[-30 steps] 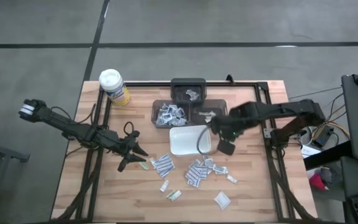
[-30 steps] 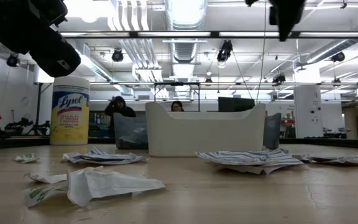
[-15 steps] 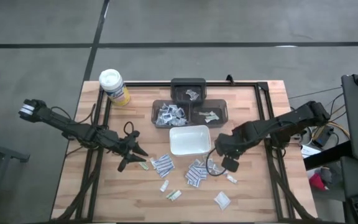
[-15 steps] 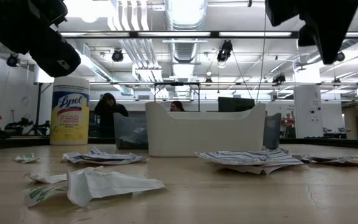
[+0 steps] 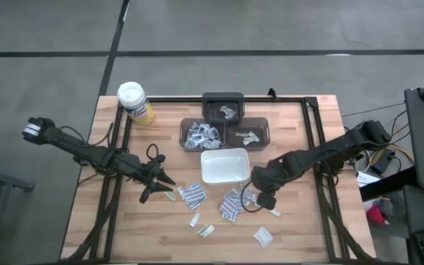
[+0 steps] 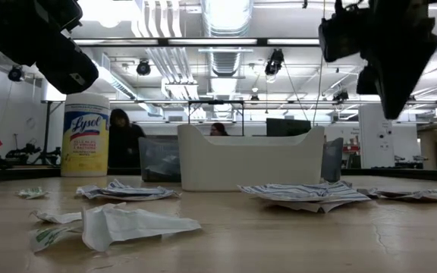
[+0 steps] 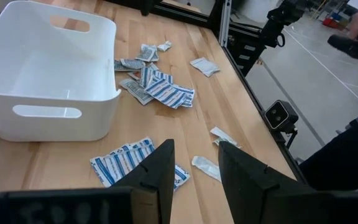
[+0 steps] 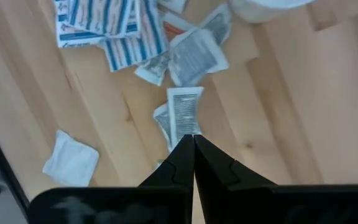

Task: Pick & Place First Aid Supplies
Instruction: Put the ointment pack into the top black bin

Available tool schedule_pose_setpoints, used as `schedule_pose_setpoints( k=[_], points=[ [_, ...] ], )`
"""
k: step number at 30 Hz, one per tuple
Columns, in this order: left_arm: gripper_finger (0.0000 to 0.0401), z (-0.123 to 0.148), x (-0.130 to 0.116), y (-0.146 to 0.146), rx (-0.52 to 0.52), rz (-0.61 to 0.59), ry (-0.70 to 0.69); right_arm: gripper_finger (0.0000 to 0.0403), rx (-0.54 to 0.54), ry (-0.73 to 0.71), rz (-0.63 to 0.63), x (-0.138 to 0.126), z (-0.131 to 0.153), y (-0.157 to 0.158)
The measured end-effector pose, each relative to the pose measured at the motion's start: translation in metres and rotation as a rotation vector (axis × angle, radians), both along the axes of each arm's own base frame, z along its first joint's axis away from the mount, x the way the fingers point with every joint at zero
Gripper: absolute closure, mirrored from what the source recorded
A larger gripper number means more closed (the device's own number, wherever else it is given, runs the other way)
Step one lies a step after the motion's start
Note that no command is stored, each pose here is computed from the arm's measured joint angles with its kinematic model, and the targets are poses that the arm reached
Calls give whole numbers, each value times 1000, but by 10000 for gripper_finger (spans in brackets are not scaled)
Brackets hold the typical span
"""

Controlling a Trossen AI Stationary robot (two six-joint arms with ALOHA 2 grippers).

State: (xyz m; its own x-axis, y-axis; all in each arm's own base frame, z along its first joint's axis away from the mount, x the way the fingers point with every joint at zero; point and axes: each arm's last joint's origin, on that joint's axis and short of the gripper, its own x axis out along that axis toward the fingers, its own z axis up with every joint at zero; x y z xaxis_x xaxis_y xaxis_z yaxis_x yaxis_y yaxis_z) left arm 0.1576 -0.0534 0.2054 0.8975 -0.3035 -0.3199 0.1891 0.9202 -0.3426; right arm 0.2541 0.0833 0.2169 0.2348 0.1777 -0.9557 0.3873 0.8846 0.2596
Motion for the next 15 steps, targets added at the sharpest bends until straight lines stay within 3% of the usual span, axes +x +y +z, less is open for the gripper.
schedule_pose_setpoints(
  k=[7, 15],
  points=[
    [284, 0, 0, 0, 0, 0, 0, 389, 59, -52, 37, -2, -18, 7],
    [284, 0, 0, 0, 2, 0, -1, 341, 43, -81, 94, -1, -19, 9]
  ],
)
